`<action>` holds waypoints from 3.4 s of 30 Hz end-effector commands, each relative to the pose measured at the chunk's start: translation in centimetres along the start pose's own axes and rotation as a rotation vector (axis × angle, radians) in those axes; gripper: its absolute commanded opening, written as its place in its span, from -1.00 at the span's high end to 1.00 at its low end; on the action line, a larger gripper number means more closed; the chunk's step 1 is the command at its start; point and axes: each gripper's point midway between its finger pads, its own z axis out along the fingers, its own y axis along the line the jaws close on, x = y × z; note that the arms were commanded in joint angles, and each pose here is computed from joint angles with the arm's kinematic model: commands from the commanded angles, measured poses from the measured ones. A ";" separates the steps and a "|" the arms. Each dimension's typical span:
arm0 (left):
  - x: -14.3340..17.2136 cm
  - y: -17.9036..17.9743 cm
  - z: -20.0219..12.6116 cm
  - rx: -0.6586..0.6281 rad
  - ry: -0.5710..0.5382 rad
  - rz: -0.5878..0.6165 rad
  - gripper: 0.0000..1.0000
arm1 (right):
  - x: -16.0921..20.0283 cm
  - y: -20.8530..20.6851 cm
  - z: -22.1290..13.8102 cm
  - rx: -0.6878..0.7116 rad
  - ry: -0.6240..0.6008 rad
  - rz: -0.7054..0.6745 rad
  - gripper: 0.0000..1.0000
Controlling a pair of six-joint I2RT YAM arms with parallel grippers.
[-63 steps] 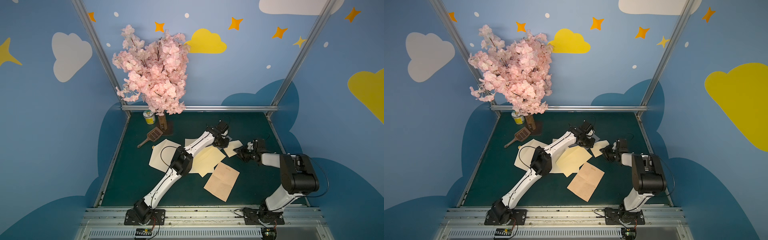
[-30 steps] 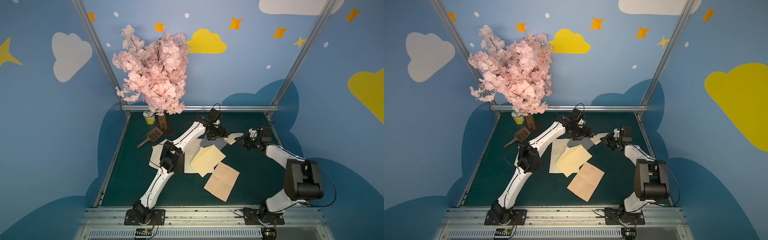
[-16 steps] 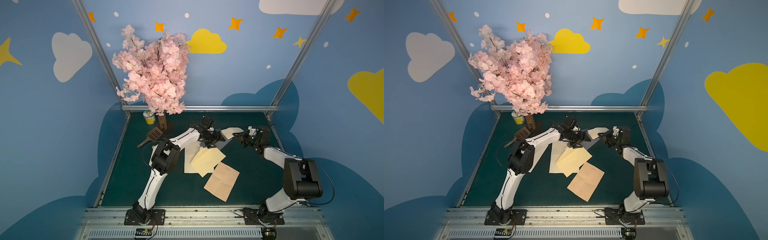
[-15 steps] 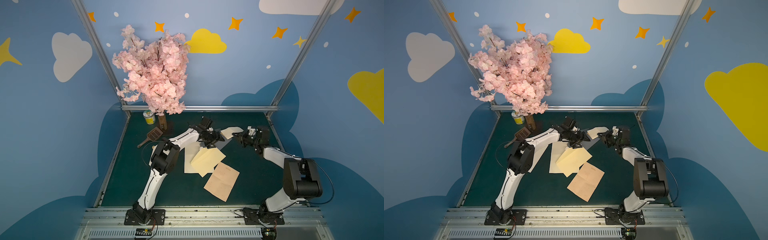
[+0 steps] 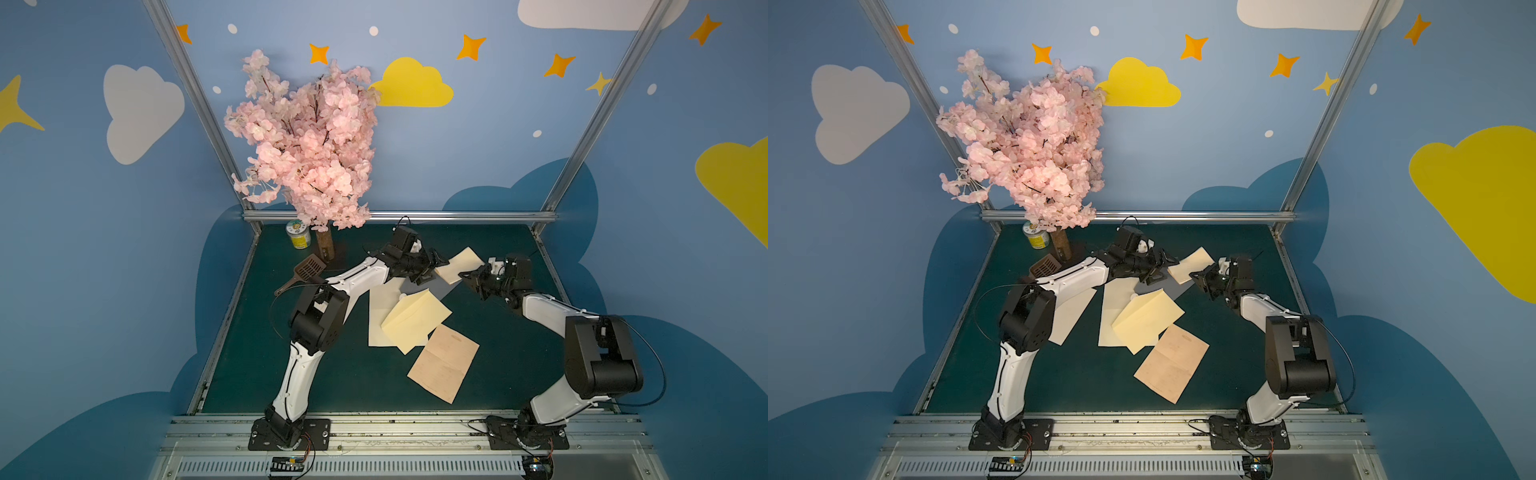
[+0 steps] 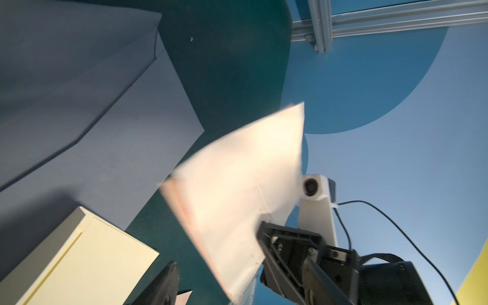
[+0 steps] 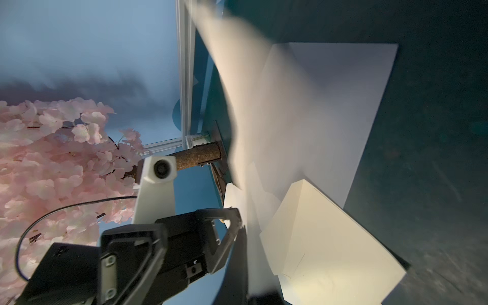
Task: Fold the letter paper in half and place it into the envelope
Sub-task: Fold the letter paper at the center of the board.
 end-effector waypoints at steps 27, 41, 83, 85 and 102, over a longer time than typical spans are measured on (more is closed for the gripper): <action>-0.6 -1.5 0.7 0.089 0.008 -0.079 -0.46 | 1.0 5.4 -0.8 -0.194 0.011 -0.001 1.00; -0.7 -1.7 0.8 0.154 -0.010 -0.092 0.40 | 2.6 6.1 0.0 -0.197 0.045 -0.021 1.00; 0.3 -1.7 -1.5 0.226 -0.021 0.058 0.95 | -1.3 3.2 -0.1 -0.130 -0.043 0.031 0.70; 0.2 -1.8 -1.5 0.227 -0.021 0.060 0.95 | -1.5 3.1 -0.1 -0.129 -0.046 0.034 0.75; 0.4 -1.4 -1.5 0.223 -0.025 0.055 0.95 | -3.8 1.8 -1.4 -0.124 -0.074 0.054 1.00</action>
